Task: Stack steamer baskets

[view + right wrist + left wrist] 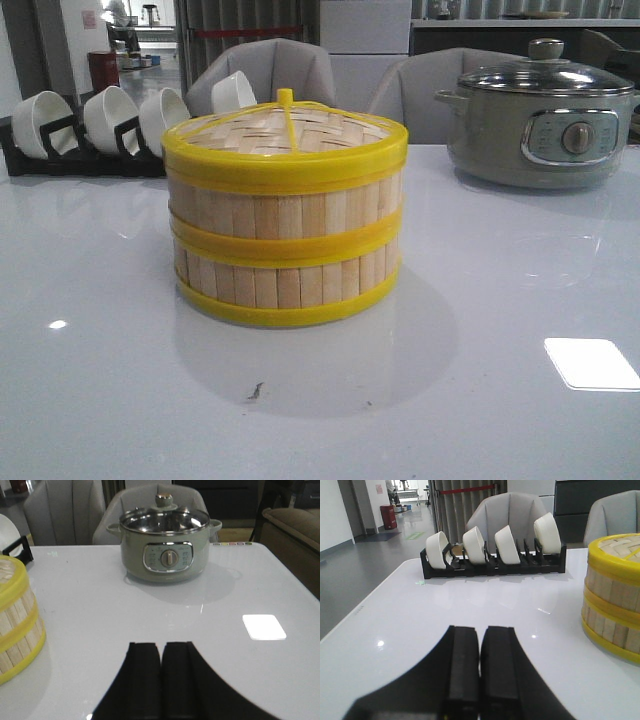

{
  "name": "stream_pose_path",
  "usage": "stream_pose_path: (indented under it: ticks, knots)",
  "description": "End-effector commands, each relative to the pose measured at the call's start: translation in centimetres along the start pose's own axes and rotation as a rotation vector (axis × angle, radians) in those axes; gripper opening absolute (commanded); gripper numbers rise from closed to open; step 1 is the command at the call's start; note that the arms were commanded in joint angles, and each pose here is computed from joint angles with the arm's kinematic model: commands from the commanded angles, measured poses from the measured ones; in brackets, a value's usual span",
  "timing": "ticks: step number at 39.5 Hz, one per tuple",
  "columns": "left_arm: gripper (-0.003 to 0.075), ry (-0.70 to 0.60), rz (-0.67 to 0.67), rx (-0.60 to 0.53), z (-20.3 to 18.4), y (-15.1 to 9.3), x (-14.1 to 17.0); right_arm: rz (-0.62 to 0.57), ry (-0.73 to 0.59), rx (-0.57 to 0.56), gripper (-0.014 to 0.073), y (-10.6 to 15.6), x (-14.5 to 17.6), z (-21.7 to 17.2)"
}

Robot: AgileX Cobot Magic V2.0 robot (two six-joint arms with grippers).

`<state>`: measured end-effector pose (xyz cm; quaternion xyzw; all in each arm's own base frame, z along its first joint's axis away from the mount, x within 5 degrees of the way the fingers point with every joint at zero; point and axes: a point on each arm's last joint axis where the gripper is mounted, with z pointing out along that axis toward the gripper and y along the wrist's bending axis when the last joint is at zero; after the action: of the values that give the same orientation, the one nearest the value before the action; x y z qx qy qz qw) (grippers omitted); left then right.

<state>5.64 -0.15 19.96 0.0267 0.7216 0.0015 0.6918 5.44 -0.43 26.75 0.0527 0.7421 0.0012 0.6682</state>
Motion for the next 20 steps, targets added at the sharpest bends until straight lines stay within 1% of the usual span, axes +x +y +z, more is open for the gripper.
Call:
stream_pose_path:
  ticks: [1, 10, 14, 20]
  knots:
    - [0.0085, -0.104, -0.003, 0.006, -0.2, -0.1, -0.9, 0.003, -0.167, -0.012, 0.0067, 0.1, -1.1, -0.4]
    - [0.0085, -0.104, -0.003, 0.006, -0.2, -0.1, -0.9, 0.002, -0.268, -0.027, 0.0067, -0.1, 2.4, -0.3]
    - [0.0085, -0.104, -0.003, 0.006, -0.2, -0.1, -0.9, 0.002, -0.273, -0.029, 0.0067, -0.2, 3.9, 0.0]
    - [0.0085, -0.104, -0.003, 0.006, -0.2, -0.1, -0.9, 0.002, -0.267, -0.031, 0.0067, -0.3, 5.3, 0.5]
